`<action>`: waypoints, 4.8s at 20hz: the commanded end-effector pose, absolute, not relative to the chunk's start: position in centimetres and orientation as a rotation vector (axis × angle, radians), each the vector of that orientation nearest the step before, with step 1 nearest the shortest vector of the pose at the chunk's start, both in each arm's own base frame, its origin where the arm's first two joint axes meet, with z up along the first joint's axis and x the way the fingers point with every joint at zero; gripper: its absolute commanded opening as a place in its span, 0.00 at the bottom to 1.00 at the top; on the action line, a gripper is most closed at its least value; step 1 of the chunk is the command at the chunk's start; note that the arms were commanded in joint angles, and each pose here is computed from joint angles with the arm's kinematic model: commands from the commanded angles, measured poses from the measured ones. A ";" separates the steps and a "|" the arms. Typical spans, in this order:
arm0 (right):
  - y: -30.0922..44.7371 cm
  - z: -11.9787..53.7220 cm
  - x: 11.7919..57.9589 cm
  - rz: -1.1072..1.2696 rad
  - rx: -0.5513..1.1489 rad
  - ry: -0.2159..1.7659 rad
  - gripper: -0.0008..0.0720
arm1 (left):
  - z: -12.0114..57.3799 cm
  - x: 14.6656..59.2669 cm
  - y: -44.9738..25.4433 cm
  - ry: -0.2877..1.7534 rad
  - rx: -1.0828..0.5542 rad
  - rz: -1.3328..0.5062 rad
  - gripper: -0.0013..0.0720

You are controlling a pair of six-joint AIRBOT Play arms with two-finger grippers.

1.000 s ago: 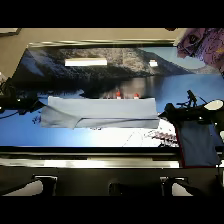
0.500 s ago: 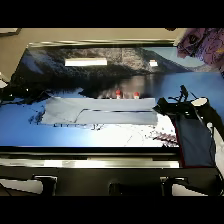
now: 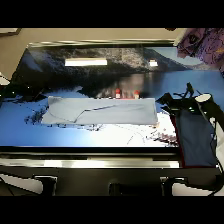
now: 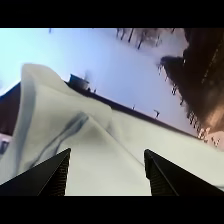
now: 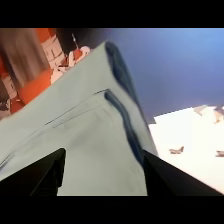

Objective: Fold the clothes and pants, and hang the long-sleeved shirts on hangers.

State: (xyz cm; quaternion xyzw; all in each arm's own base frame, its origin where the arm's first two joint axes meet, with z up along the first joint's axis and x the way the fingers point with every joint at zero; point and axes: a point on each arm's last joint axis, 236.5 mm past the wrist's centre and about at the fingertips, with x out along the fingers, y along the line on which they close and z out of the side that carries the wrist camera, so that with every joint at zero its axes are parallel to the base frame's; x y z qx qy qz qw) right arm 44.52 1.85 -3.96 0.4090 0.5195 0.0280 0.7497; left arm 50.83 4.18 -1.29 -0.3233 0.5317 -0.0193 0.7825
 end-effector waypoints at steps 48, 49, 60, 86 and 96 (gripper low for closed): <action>3.5 20.0 40.6 0.013 0.590 1.162 0.05 | -1.8 41.7 -45.5 1.389 -0.743 -0.725 0.04; 4.6 20.1 41.0 0.026 0.596 1.153 0.05 | -1.0 42.8 -41.9 1.372 -0.649 -0.681 0.04; 27.9 16.7 42.7 0.205 0.607 1.116 0.05 | 15.4 49.0 -9.9 1.020 -0.501 -0.241 0.04; 39.7 7.2 42.8 0.457 0.553 1.230 0.77 | 15.5 48.6 -7.8 1.026 -0.472 -0.231 0.04; 12.7 10.2 45.1 0.290 0.430 1.309 0.85 | 15.5 48.6 -7.3 1.022 -0.478 -0.221 0.04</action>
